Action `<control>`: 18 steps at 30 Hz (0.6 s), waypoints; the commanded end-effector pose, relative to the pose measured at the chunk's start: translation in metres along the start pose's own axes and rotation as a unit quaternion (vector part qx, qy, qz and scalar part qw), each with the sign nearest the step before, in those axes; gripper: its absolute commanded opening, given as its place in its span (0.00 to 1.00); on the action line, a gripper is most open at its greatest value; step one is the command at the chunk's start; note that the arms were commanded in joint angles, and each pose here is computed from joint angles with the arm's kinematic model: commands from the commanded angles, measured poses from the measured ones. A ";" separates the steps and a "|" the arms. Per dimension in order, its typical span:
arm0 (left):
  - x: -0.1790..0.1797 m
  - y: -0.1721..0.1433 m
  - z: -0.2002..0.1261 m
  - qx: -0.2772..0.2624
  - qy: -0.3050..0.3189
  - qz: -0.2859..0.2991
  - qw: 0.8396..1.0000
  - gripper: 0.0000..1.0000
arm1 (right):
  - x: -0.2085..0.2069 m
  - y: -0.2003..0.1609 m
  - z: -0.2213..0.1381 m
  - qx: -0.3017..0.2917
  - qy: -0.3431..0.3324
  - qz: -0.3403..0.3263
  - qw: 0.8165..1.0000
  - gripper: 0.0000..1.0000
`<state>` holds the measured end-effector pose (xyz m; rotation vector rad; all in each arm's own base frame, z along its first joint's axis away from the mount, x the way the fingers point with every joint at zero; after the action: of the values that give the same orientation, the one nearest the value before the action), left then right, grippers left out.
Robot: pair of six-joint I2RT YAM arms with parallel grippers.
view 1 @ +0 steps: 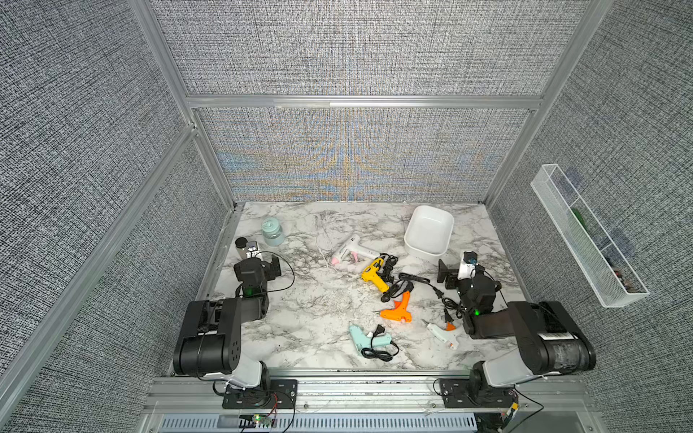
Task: Put the hot melt glue gun into the storage box
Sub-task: Pick up the storage box at the center of the board.
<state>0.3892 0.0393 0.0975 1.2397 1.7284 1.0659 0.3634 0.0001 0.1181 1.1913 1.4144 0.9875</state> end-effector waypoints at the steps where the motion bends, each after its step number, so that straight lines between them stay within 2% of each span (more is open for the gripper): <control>1: -0.001 0.002 0.000 -0.003 -0.003 -0.001 1.000 0.99 | -0.002 0.007 0.001 -0.011 -0.003 0.001 1.000 0.99; 18: -0.001 0.002 0.001 0.000 -0.005 -0.004 1.000 0.99 | -0.003 0.005 0.002 -0.010 0.006 0.010 1.000 0.99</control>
<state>0.3893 0.0399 0.0969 1.2420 1.7323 1.0623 0.3633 -0.0048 0.1180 1.1997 1.4077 0.9872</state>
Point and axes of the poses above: each gripper's point midway between its finger pads, its own z axis out along the fingers, its own x axis along the line the jaws close on, y = z × x, the point moved 1 cm from there along -z, back along the fingers, and after that the axes turned 9 degrees about -z, right-handed, at the moved point
